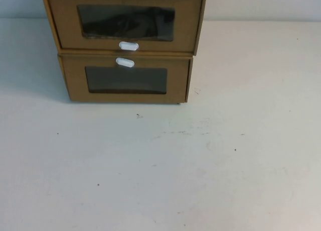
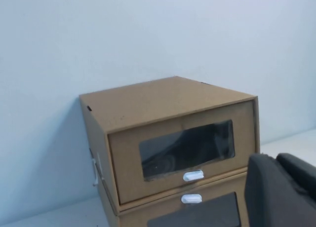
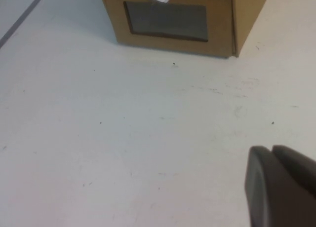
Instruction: Close the shoe box
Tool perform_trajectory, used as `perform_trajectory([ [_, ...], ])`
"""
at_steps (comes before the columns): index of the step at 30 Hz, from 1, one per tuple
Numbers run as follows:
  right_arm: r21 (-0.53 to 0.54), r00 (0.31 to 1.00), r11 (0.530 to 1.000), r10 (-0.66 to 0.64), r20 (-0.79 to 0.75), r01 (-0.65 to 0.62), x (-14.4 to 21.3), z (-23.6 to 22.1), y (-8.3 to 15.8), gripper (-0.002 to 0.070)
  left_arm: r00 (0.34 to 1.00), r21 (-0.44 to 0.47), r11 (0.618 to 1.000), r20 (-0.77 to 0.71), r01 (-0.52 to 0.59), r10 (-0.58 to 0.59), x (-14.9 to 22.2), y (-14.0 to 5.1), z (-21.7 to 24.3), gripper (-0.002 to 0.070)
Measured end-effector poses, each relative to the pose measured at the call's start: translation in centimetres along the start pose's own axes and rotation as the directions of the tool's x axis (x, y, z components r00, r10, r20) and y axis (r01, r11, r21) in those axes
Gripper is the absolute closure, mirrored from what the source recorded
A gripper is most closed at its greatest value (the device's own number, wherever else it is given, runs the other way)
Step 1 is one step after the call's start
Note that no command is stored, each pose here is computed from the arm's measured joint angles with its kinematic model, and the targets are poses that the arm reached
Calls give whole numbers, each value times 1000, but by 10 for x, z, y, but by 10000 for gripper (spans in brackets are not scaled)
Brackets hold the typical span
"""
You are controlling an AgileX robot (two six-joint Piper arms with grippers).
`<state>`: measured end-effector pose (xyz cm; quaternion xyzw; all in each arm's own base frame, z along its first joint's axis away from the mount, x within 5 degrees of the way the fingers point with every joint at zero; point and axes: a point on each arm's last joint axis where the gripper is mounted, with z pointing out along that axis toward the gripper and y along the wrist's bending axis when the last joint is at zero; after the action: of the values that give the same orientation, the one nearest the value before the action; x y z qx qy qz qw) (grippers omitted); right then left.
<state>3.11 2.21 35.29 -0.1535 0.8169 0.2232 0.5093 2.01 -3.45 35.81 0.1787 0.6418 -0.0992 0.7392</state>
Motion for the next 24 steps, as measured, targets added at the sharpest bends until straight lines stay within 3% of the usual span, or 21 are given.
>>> perform_trajectory([
  [7, -30, 989, 1000, 9, 146, -4, 26, 17, -6, 687, 999, -103, 994, 33, 34, -31, 52, 2, -6, 680],
  [17, -81, 910, 997, 26, 413, 8, 71, 70, -19, 689, 980, -287, 951, -122, 119, -159, 156, 16, 8, 680],
  [24, -69, 928, 998, 23, 372, 3, 106, 88, -27, 689, 967, -264, 958, -195, 108, -163, 171, 13, 9, 680],
])
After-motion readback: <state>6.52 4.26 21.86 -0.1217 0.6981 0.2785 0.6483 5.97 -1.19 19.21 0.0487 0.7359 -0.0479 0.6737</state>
